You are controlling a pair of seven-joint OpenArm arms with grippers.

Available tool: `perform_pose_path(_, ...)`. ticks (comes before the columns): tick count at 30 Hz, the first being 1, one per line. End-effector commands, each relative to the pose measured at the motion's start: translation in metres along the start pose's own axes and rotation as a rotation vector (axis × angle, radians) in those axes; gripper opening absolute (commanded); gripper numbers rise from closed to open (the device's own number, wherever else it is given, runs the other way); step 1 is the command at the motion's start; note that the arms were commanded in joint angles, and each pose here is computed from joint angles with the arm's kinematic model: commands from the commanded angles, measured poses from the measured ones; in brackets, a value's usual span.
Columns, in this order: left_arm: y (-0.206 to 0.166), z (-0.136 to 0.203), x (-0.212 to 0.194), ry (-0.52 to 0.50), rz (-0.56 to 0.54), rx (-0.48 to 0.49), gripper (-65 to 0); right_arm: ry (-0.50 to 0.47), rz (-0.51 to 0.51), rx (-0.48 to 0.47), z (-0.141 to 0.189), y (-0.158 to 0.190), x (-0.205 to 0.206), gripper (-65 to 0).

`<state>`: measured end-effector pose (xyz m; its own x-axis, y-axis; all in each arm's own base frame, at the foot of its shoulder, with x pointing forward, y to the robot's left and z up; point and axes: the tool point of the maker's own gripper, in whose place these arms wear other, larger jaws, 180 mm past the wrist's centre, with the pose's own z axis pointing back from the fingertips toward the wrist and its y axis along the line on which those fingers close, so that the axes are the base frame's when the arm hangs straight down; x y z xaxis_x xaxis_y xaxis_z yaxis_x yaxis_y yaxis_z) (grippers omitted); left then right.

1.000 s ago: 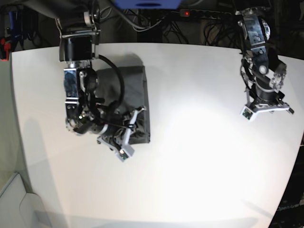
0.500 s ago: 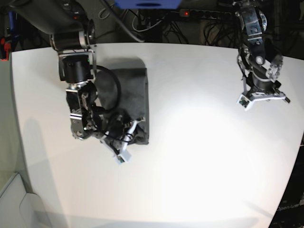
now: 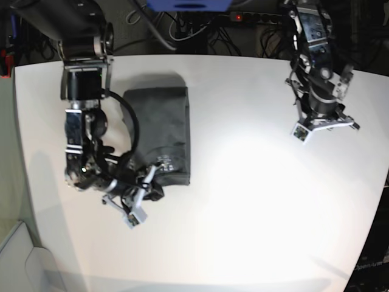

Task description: Layout the t-shirt on the table in an organized manner, then fold the t-shirt properly

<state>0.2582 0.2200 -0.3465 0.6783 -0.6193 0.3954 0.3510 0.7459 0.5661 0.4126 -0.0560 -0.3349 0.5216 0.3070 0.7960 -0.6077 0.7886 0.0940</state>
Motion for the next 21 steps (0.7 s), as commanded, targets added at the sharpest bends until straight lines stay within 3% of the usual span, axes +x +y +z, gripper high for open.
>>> perform_pose_path(1, -0.002, 0.005, 0.000, -0.006, 0.015, 0.004, -54.3, -0.056, 0.035, -0.017, 0.014, -0.001, 0.015, -65.0)
perform_pose_path(4, -0.021, 0.007, -0.001, -0.003, 0.050, -0.039, -56.5, -0.057, 0.127, -0.074, 0.049, 0.007, 0.003, -65.0)
perform_pose_path(6, -0.035, 0.010, -0.006, -0.001, 0.067, -0.077, -64.8, -0.045, 0.181, -0.102, 0.071, 0.014, -0.008, -65.0)
perform_pose_path(10, -0.055, 0.015, -0.018, -0.004, 0.102, -0.150, -65.0, -0.010, 0.241, -0.132, 0.109, 0.033, -0.037, -65.0)
perform_pose_path(21, -0.099, 0.040, -0.063, 0.014, 0.266, -0.326, -65.0, 0.139, 0.038, -0.308, 0.177, 0.001, -0.136, -65.0)
